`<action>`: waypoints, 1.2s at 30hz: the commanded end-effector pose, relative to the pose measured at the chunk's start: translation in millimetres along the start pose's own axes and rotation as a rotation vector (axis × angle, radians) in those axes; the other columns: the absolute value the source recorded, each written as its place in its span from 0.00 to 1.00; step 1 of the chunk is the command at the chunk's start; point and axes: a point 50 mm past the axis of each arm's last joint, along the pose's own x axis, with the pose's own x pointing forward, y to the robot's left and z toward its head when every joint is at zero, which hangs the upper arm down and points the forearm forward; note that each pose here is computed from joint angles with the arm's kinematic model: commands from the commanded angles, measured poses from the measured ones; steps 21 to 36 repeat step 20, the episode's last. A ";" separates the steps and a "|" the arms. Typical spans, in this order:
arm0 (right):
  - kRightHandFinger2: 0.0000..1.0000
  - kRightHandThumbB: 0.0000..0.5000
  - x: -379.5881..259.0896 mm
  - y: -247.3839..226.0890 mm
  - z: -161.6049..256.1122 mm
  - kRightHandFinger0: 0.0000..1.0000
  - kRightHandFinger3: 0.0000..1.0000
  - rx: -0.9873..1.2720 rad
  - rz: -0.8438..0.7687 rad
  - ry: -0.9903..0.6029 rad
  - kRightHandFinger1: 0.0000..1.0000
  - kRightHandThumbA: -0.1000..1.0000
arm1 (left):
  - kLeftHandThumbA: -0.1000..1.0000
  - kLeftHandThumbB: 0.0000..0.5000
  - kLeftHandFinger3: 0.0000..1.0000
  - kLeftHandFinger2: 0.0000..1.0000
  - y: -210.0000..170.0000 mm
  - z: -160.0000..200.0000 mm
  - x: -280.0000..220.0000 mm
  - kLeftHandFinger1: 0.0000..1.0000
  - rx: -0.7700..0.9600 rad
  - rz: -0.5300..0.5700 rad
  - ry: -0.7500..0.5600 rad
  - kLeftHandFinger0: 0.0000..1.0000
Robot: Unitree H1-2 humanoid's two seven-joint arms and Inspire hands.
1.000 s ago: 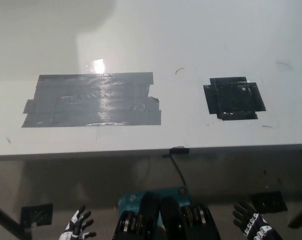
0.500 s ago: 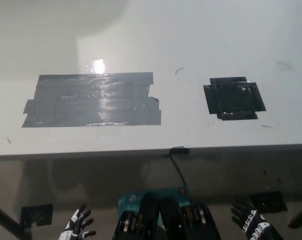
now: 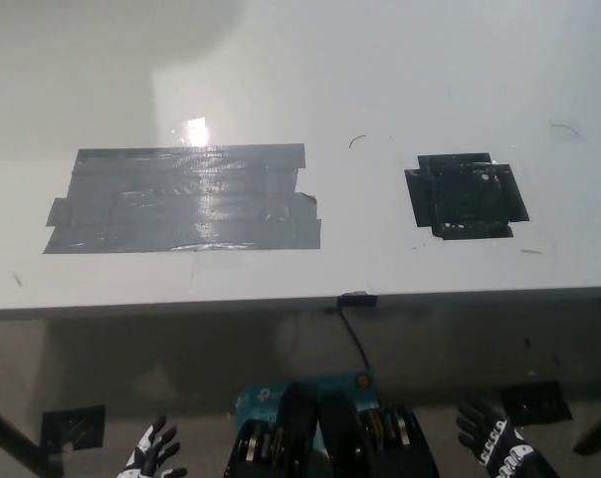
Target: A stapler is kept on the black spot marked on the desk infront of the robot. The robot picks up the stapler using its right hand and passes it to a person
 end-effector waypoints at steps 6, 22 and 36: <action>1.00 0.68 -52.5 18.4 -23.3 1.00 1.00 -0.016 0.015 0.067 1.00 1.00 | 1.00 0.97 1.00 1.00 -4.0 -19.7 -66.3 0.97 0.011 0.002 0.070 0.85; 1.00 0.62 -19.7 31.7 -5.3 1.00 1.00 -0.038 -0.159 -0.129 1.00 1.00 | 1.00 0.98 1.00 1.00 -9.4 -7.3 -38.8 1.00 -0.024 0.061 -0.039 1.00; 1.00 0.62 -19.7 31.7 -5.3 1.00 1.00 -0.038 -0.159 -0.129 1.00 1.00 | 1.00 0.98 1.00 1.00 -9.4 -7.3 -38.8 1.00 -0.024 0.061 -0.039 1.00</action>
